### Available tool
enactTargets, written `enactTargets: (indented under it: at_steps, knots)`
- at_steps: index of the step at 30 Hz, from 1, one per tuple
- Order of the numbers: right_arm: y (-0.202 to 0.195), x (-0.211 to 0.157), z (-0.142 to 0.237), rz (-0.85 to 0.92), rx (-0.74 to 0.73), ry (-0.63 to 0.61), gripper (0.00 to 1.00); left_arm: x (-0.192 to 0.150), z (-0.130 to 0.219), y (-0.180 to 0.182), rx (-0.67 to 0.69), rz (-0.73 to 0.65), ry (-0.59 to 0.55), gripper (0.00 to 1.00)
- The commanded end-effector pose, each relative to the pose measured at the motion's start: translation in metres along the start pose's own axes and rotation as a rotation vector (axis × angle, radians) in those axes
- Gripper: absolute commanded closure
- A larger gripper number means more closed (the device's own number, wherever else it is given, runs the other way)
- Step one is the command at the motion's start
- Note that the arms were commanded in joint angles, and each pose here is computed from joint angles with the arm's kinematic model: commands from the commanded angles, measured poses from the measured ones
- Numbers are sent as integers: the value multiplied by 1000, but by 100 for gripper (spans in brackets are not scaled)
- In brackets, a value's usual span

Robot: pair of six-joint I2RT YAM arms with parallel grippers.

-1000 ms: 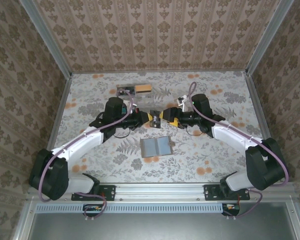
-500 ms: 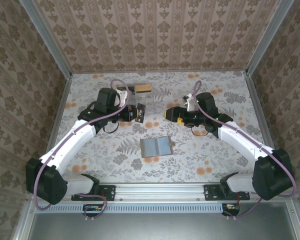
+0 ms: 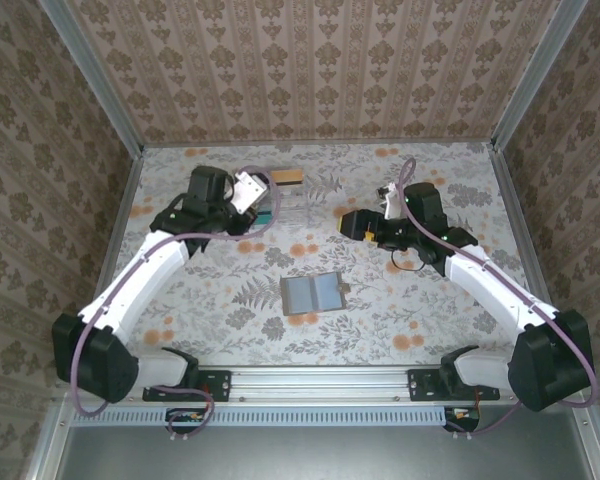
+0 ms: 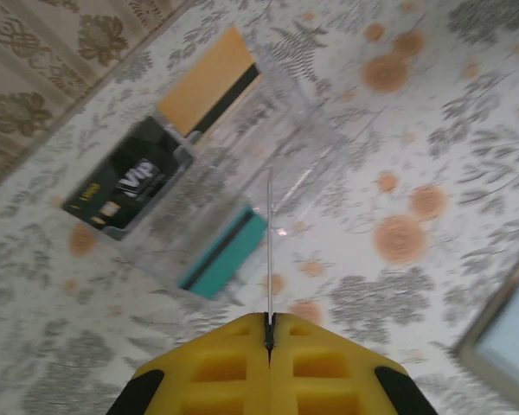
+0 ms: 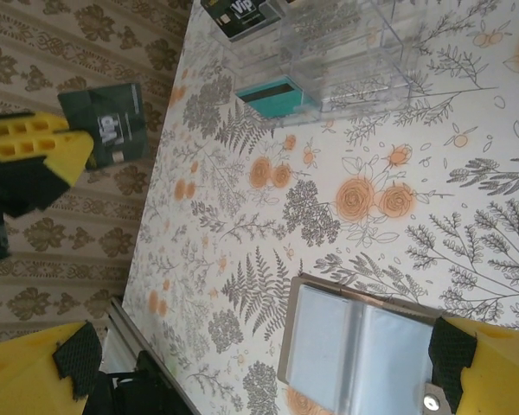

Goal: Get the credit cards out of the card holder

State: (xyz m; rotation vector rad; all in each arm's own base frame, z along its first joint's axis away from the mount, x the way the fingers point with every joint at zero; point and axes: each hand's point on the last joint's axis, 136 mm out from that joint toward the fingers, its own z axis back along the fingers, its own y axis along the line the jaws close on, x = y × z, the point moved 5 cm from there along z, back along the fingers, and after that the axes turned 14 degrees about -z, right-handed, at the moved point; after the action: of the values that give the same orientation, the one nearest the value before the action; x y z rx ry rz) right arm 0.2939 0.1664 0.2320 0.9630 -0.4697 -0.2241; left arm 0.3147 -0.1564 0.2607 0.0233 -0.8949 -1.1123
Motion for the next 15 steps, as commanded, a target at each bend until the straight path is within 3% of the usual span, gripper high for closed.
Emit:
enactTargets:
  at_steps: [1,8,15]
  knots:
    - [8,7,9,18,5,-32,0,-1,-9,23,3,-205,34,100]
    - [6,13,12,5,1,-51,0,-10,-46,42,-40,-423,102,100]
    - [3,16,12,-12,-5,-58,0,-12,-79,66,55,-585,170,100]
